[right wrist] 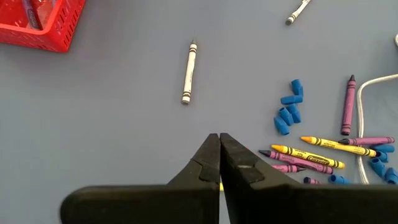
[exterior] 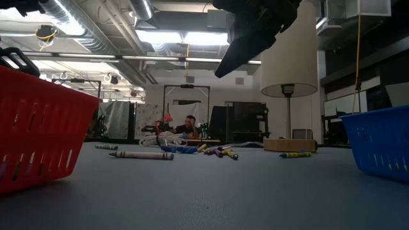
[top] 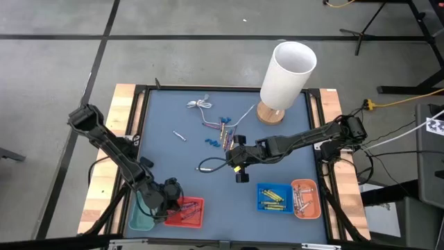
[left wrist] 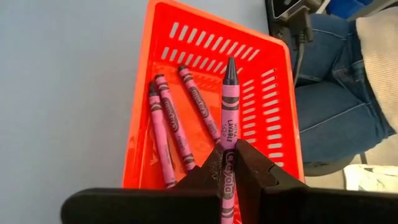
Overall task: Sort crayons
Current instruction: Put the red crayon into the red basket
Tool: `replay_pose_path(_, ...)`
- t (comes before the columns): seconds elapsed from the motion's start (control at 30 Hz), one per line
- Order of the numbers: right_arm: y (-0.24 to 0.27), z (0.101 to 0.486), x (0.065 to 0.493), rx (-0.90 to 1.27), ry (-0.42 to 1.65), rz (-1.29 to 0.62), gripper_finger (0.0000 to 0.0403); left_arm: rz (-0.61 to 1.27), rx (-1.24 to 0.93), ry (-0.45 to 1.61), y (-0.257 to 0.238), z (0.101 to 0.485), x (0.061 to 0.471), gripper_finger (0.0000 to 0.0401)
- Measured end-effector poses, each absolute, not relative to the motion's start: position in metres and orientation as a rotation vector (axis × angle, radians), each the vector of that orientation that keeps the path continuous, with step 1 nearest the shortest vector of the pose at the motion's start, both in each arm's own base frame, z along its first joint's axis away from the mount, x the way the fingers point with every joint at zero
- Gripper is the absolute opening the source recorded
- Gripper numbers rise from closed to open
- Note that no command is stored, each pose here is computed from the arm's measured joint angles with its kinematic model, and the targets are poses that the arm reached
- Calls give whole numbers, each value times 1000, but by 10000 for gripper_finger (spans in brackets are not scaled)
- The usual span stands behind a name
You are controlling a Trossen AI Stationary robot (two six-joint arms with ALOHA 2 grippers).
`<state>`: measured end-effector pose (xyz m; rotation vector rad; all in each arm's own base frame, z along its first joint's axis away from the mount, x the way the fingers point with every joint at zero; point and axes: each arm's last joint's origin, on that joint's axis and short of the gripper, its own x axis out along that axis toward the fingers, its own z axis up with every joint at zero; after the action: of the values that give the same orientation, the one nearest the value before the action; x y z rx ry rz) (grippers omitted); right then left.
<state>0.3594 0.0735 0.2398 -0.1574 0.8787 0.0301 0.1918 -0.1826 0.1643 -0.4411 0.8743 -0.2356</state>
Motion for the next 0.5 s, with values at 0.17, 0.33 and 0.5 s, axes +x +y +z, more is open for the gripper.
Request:
replay_pose_path(0.17,74,240,359,-157,879,31,3,-230,-443,876,-183,163,192,5)
replay_pose_path(0.33,73,240,359,-157,879,30,3,-208,-486,884,-183,163,192,7)
replay_pose_path(0.5,74,240,359,-157,879,32,3,-161,-547,912,-181,161,191,43)
